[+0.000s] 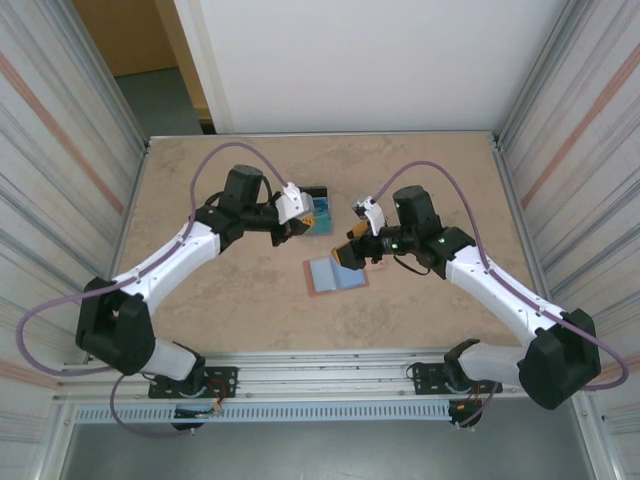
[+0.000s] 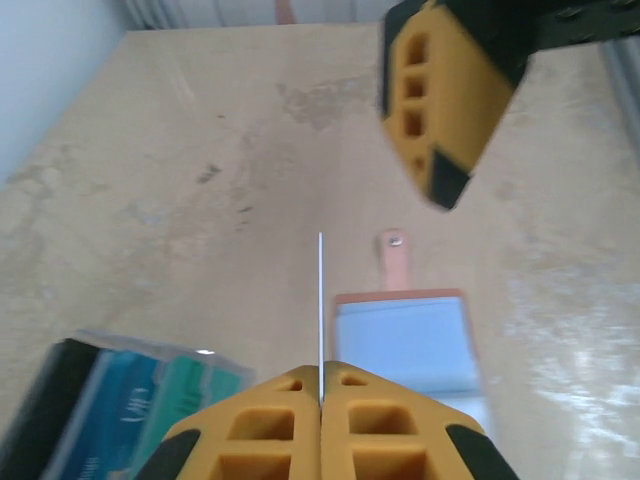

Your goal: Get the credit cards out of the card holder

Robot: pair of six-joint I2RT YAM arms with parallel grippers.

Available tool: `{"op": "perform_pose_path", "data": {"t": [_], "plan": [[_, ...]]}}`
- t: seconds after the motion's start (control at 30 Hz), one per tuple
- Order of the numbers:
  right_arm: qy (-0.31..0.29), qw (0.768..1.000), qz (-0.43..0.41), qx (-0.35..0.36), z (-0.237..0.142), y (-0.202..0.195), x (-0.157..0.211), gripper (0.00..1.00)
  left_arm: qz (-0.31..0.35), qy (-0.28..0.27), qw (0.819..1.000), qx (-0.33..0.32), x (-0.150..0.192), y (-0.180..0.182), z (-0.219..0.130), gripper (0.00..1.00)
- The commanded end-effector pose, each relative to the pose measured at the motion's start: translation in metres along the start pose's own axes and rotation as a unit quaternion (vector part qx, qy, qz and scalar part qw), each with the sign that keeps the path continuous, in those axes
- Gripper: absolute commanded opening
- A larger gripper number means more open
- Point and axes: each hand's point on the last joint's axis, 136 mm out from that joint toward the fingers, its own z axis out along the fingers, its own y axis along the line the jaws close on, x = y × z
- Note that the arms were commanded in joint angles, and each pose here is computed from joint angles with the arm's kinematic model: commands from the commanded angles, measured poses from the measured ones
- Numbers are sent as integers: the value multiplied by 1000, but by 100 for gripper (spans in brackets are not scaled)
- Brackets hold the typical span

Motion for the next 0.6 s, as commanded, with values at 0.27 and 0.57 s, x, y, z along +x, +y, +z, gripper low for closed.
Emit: {"op": "perform_pose_path", "data": {"t": [0.27,0.57], "plan": [[-44,974,109,195,-18,-74,-8,98,43,47,998,-7,46,55,36,0],[-53,970,115,207,-22,-76,-9,98,-4,92,996,6,78,77,60,0]]}}
